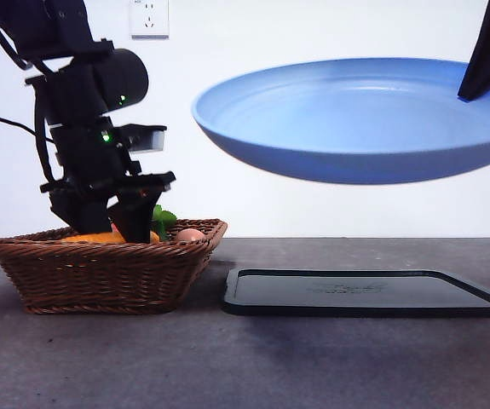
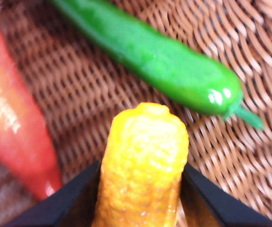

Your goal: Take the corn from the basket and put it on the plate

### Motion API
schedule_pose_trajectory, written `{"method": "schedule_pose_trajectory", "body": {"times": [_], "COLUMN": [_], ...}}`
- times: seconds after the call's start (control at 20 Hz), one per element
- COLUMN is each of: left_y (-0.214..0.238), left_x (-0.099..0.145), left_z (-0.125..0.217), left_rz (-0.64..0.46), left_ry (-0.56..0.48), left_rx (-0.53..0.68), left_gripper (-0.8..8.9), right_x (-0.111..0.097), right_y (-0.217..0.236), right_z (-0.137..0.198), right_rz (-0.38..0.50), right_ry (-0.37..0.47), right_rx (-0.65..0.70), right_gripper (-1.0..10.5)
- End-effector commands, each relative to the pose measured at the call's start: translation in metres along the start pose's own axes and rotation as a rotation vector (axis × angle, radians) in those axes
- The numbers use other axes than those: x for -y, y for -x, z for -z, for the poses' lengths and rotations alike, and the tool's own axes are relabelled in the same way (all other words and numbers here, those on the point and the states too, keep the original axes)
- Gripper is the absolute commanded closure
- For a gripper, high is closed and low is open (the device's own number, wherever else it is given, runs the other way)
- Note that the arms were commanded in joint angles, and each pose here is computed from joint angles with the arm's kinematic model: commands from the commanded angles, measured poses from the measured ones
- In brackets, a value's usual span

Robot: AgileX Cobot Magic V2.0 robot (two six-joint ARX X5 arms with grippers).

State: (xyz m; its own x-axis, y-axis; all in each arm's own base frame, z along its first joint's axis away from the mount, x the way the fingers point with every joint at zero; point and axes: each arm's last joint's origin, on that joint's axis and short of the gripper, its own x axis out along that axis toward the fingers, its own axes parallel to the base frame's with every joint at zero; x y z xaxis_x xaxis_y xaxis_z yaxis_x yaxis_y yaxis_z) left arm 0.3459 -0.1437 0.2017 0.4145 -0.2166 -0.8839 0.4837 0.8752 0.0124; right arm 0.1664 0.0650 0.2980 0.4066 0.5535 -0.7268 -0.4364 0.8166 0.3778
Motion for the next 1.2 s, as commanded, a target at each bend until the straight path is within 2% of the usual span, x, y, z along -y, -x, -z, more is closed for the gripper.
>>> {"method": "schedule_pose_trajectory", "body": {"times": [0.05,0.2,0.3,0.4,0.45,0.6,0.8,1.1,1.2], "left_y": [0.035,0.097,0.135,0.152,0.152,0.139,0.110,0.081,0.079], "left_x": [0.001,0.008,0.020,0.040,0.050,0.084,0.113,0.129,0.129], "left_z": [-0.011,-0.013,-0.010,-0.007,-0.007,-0.008,-0.010,-0.009,-0.008], "left_rz": [-0.012,0.031,0.125,0.254,0.312,0.379,0.417,0.434,0.433], "left_ry": [0.020,0.049,0.033,-0.004,-0.031,-0.125,-0.218,-0.258,-0.257], "left_rx": [0.107,0.271,0.376,0.413,0.409,0.363,0.299,0.229,0.214], "left_gripper": [6.23,6.23,6.23,6.23,6.23,6.23,6.23,6.18,5.72], "right_x": [-0.001,0.007,0.015,0.023,0.026,0.030,0.029,0.029,0.029], "right_y": [0.000,-0.020,-0.041,-0.064,-0.073,-0.087,-0.089,-0.089,-0.089], "right_z": [-0.008,-0.017,-0.025,-0.033,-0.036,-0.043,-0.046,-0.046,-0.046], "right_rz": [0.021,0.023,0.013,-0.034,-0.051,-0.132,-0.161,-0.163,-0.163], "right_ry": [-0.018,-0.050,-0.082,-0.123,-0.141,-0.179,-0.189,-0.189,-0.188], "right_rx": [0.022,-0.010,-0.040,-0.064,-0.068,-0.055,-0.036,-0.037,-0.037], "right_gripper": [9.4,9.4,9.4,9.4,9.4,9.4,9.4,9.4,9.4]}}
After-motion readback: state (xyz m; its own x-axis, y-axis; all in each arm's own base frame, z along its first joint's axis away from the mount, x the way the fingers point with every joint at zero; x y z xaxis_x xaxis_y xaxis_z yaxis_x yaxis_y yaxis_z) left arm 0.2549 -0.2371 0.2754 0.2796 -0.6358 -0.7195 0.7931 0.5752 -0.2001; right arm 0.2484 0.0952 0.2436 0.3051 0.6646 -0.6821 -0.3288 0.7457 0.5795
